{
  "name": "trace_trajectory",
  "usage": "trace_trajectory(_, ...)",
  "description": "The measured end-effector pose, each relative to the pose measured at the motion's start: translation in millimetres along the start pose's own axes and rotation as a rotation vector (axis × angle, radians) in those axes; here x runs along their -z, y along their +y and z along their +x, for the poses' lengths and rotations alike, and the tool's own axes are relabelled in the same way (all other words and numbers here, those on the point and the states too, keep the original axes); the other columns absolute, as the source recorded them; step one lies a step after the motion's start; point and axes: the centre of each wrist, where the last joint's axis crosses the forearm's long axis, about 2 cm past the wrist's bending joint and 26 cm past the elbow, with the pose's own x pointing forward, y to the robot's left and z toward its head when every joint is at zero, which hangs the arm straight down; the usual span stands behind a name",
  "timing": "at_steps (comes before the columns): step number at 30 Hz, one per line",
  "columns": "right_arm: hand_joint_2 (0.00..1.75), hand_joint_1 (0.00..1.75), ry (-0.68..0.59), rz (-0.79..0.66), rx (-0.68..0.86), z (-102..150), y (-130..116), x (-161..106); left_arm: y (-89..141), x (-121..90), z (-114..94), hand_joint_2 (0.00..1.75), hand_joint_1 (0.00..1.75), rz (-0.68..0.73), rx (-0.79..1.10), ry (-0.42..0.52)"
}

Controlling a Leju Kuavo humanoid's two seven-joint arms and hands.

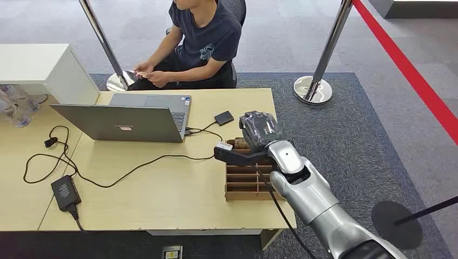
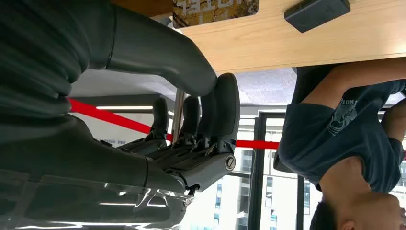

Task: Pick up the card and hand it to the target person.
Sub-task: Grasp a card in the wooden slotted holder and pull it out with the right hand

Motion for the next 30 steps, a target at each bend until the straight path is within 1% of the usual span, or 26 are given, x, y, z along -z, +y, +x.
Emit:
trace_trajectory(5,1.75,1.53,0.004,0.005,0.000,-1,2,-2,0,0,0,0.00,0.00,-0.001,0.002,0.000)
trace_trajectory(10,1.75,1.36,0.009,0.008,-0.001,-2,3,-3,0,0,0,0.00,0.00,-0.001,0.002,0.001)
trace_trajectory(14,1.75,1.04,0.013,0.010,0.002,0,4,-5,0,0,0,0.00,0.00,-0.001,0.003,0.002)
trace_trajectory(17,1.75,0.98,0.013,0.013,0.005,1,5,-7,0,0,0,0.00,0.00,-0.003,0.004,0.002)
trace_trajectory(21,1.75,0.83,0.014,0.013,0.008,2,6,-9,0,0,0,0.00,0.00,-0.004,0.006,0.003)
trace_trajectory(26,1.75,0.79,0.018,0.012,0.012,1,5,-11,0,0,0,0.00,0.00,-0.005,0.008,0.006)
trace_trajectory(30,1.75,0.81,0.020,0.018,0.011,0,5,-11,0,0,0,0.00,0.00,-0.005,0.010,0.006)
